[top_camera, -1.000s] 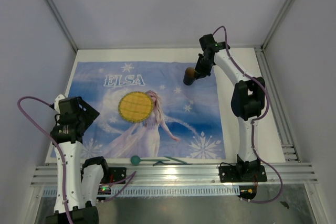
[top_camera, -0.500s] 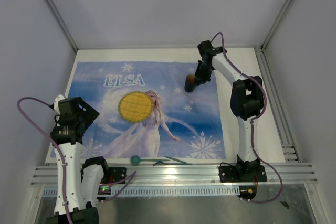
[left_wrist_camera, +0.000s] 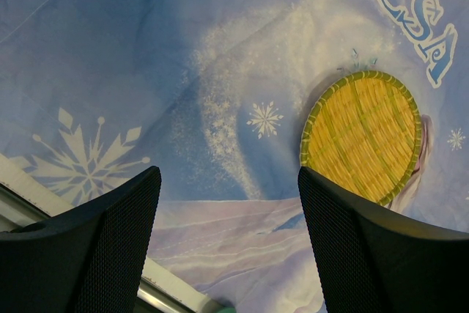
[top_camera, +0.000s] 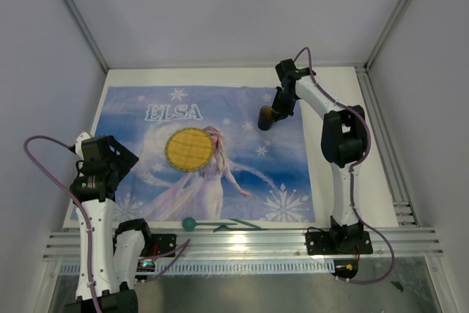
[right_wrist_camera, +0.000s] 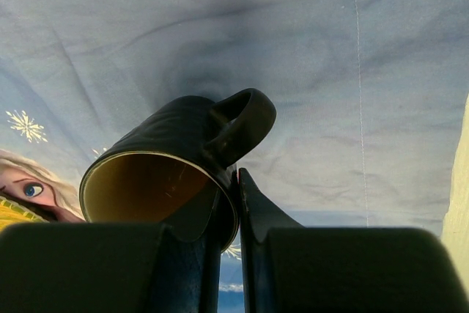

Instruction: Set the dinner table for one person

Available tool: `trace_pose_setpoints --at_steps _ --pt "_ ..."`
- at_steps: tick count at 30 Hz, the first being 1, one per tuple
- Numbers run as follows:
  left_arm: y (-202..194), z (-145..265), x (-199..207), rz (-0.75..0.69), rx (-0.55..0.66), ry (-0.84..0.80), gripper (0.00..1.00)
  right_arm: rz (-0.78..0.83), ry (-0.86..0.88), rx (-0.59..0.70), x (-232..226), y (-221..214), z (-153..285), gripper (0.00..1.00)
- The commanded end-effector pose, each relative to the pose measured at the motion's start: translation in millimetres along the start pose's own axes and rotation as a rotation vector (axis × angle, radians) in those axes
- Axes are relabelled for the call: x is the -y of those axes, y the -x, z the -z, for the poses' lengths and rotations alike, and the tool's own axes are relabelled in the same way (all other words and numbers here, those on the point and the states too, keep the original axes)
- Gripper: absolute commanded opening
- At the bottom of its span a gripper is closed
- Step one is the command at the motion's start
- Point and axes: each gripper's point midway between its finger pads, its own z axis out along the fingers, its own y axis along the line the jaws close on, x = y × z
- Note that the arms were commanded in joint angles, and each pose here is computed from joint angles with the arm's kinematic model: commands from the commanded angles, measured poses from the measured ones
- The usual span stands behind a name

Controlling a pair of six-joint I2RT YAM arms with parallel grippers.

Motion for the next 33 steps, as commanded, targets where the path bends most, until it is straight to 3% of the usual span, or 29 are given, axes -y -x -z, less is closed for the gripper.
trace_pose_setpoints --at_steps 1,33 --pt "7 2 5 0.016 0.03 -0.025 0.78 -0.005 0.005 0.031 -5 7 -3 0.03" --pt "9 6 1 0.018 0.045 -0.001 0.78 0.023 -0.077 0.071 20 18 16 0.03"
